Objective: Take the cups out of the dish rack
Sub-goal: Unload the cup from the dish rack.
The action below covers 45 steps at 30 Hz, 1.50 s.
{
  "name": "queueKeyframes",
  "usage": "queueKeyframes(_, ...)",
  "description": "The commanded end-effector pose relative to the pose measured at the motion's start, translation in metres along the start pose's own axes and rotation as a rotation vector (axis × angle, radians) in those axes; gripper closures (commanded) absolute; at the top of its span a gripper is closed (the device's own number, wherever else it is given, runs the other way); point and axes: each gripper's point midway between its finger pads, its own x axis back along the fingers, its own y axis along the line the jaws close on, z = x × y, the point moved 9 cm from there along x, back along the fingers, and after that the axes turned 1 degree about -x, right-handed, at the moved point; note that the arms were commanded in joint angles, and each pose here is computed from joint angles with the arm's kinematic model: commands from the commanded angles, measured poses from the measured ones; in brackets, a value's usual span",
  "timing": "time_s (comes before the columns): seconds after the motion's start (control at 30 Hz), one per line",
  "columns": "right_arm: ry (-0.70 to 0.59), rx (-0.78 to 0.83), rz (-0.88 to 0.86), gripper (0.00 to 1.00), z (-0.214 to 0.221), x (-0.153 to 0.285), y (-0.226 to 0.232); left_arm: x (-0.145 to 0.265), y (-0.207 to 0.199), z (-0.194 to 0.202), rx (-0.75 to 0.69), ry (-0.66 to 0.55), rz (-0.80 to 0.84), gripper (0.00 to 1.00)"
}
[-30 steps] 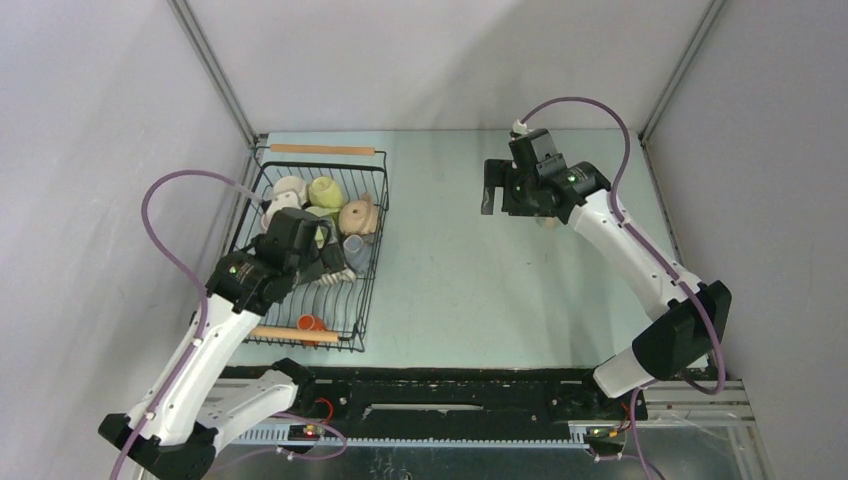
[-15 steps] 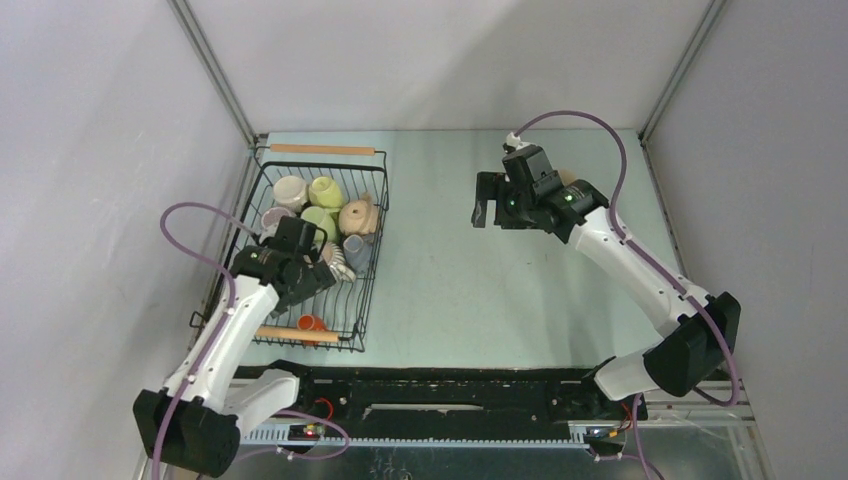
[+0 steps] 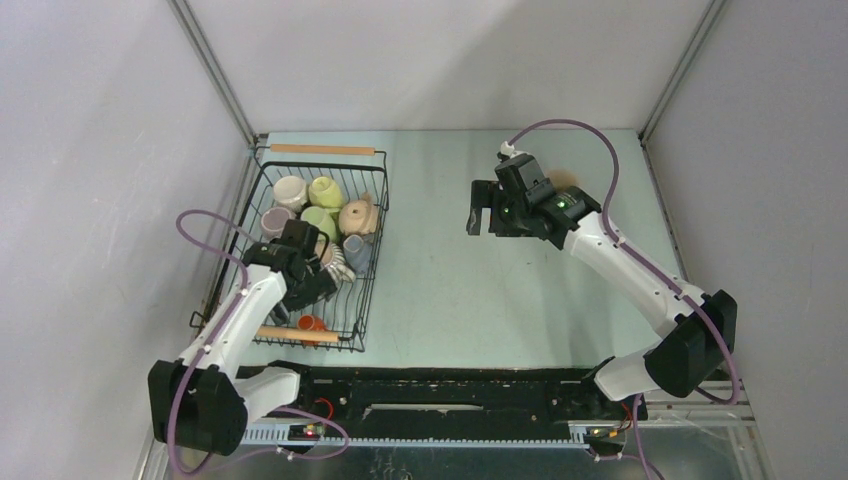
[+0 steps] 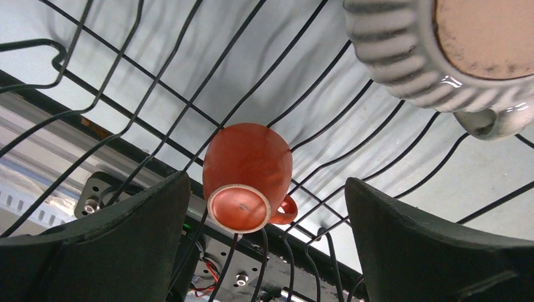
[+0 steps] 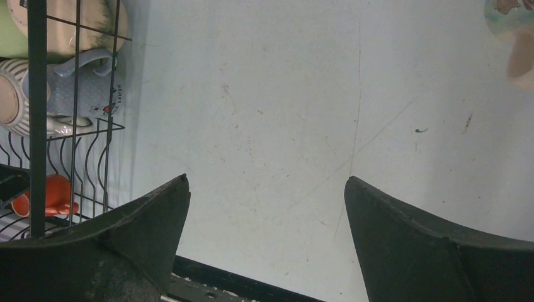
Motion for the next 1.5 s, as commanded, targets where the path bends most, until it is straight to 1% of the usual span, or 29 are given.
queueKeyframes(0.0, -0.058, -0.024, -0.014, 0.01, -0.004, 0.008, 0.003, -0.009, -0.001, 0.007, 0.026, 0.044, -0.002, 0.0)
queueKeyframes(0.17, -0.052, -0.02, -0.01, 0.02, -0.003, 0.006, 0.004, -0.017, -0.001, 0.014, 0.037, 0.071, -0.005, 0.02)
queueKeyframes(0.4, -0.046, -0.021, -0.009, 0.02, 0.0, 0.004, 0.008, -0.026, -0.003, 0.018, 0.053, 0.101, -0.005, 0.09)
queueKeyframes(0.53, -0.04, -0.017, -0.004, 0.03, 0.002, 0.002, 0.01, -0.03, -0.005, 0.019, 0.057, 0.104, 0.001, 0.18)
queueKeyframes(0.6, -0.041, -0.017, -0.003, 0.03, 0.003, 0.002, 0.01, -0.032, -0.006, 0.019, 0.058, 0.106, 0.004, 0.24)
queueKeyframes(0.73, -0.047, -0.015, 0.003, 0.03, 0.004, 0.003, 0.011, -0.034, -0.008, 0.018, 0.058, 0.11, 0.024, 0.44)
queueKeyframes(0.8, -0.046, -0.012, 0.009, 0.03, 0.005, 0.003, 0.011, -0.033, -0.009, 0.016, 0.054, 0.1, 0.039, 0.51)
queueKeyframes(0.93, -0.042, -0.005, 0.011, 0.03, 0.006, 0.002, 0.013, -0.03, -0.013, 0.009, 0.036, 0.068, 0.066, 0.54)
queueKeyframes(1.03, -0.037, 0.001, 0.012, 0.03, 0.007, 0.001, 0.014, -0.026, -0.015, 0.003, 0.016, 0.044, 0.081, 0.53)
queueKeyframes(1.1, -0.036, 0.003, 0.012, 0.03, 0.008, 0.001, 0.014, -0.023, -0.014, 0.001, 0.019, 0.032, 0.082, 0.5)
queueKeyframes(1.13, -0.034, 0.003, 0.013, 0.03, 0.008, 0.001, 0.015, -0.022, -0.014, 0.001, 0.023, 0.031, 0.084, 0.46)
queueKeyframes(1.2, -0.028, 0.003, 0.017, 0.03, 0.01, 0.001, 0.015, -0.021, -0.013, 0.004, 0.034, 0.043, 0.089, 0.32)
queueKeyframes(1.27, -0.026, 0.006, 0.022, 0.03, 0.011, 0.0, 0.015, -0.021, -0.012, 0.008, 0.048, 0.056, 0.096, 0.23)
queueKeyframes(1.3, -0.024, 0.007, 0.024, 0.03, 0.013, 0.0, 0.016, -0.021, -0.011, 0.01, 0.055, 0.063, 0.1, 0.17)
queueKeyframes(1.4, -0.021, 0.012, 0.022, 0.03, 0.014, 0.0, 0.018, -0.021, -0.008, 0.015, 0.075, 0.068, 0.103, 0.06)
queueKeyframes(1.47, -0.02, 0.016, 0.022, 0.03, 0.015, -0.001, 0.019, -0.021, -0.007, 0.018, 0.083, 0.08, 0.108, 0.02)
